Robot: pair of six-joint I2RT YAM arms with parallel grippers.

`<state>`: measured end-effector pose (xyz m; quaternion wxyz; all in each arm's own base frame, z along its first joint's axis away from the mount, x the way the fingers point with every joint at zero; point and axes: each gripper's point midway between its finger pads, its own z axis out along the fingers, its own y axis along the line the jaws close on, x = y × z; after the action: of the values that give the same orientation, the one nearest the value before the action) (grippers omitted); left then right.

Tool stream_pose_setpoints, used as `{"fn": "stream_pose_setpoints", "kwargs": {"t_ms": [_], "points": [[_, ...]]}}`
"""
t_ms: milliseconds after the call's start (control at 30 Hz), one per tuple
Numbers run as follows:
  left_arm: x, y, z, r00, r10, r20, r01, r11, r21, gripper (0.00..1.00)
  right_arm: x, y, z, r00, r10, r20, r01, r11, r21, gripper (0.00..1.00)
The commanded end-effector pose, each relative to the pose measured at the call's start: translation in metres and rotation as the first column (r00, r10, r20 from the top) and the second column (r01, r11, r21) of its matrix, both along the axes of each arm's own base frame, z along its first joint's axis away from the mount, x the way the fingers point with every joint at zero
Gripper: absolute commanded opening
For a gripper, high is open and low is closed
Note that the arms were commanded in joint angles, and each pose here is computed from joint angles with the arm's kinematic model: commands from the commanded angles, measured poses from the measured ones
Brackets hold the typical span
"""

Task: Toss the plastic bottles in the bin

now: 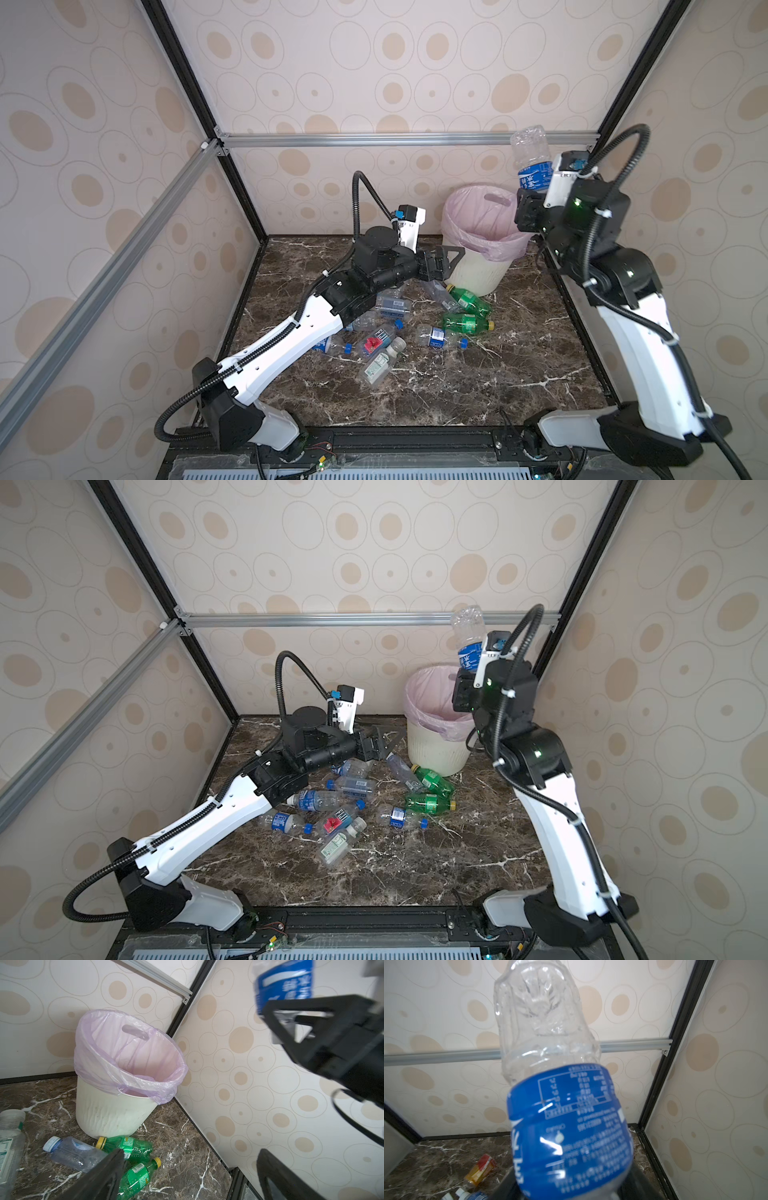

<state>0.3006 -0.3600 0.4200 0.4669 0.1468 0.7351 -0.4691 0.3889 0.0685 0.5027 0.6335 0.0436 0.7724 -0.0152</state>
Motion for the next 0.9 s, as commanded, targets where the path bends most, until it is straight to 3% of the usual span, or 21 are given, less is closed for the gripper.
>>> {"fn": "stream_pose_setpoints", "kwargs": {"t_ms": [0,100,300,700,867], "points": [[-0.008,0.012,0.013,0.999,0.019,0.04,-0.02,1.0,0.009,0.99,0.044,0.004,-0.072,0.969,0.004,-0.246,-0.003,1.0,0.005,0.68],[-0.008,0.02,0.008,0.998,0.044,0.041,-0.046,0.998,0.043,0.99,0.05,0.009,-0.075,0.967,0.018,-0.254,-0.012,1.0,0.027,0.83],[-0.006,0.023,-0.006,0.998,0.062,0.031,-0.064,0.995,0.074,0.99,0.044,0.01,-0.075,0.971,0.035,-0.236,-0.025,0.999,0.045,1.0],[0.024,0.049,-0.044,0.983,0.169,-0.07,-0.157,0.975,0.159,0.99,0.022,0.018,-0.092,0.962,0.111,-0.251,-0.09,0.991,0.095,1.0],[0.051,0.104,-0.083,0.914,0.355,-0.196,-0.308,0.922,0.234,0.99,0.001,0.031,-0.106,0.95,0.185,-0.253,-0.156,0.979,0.132,1.0]]}}
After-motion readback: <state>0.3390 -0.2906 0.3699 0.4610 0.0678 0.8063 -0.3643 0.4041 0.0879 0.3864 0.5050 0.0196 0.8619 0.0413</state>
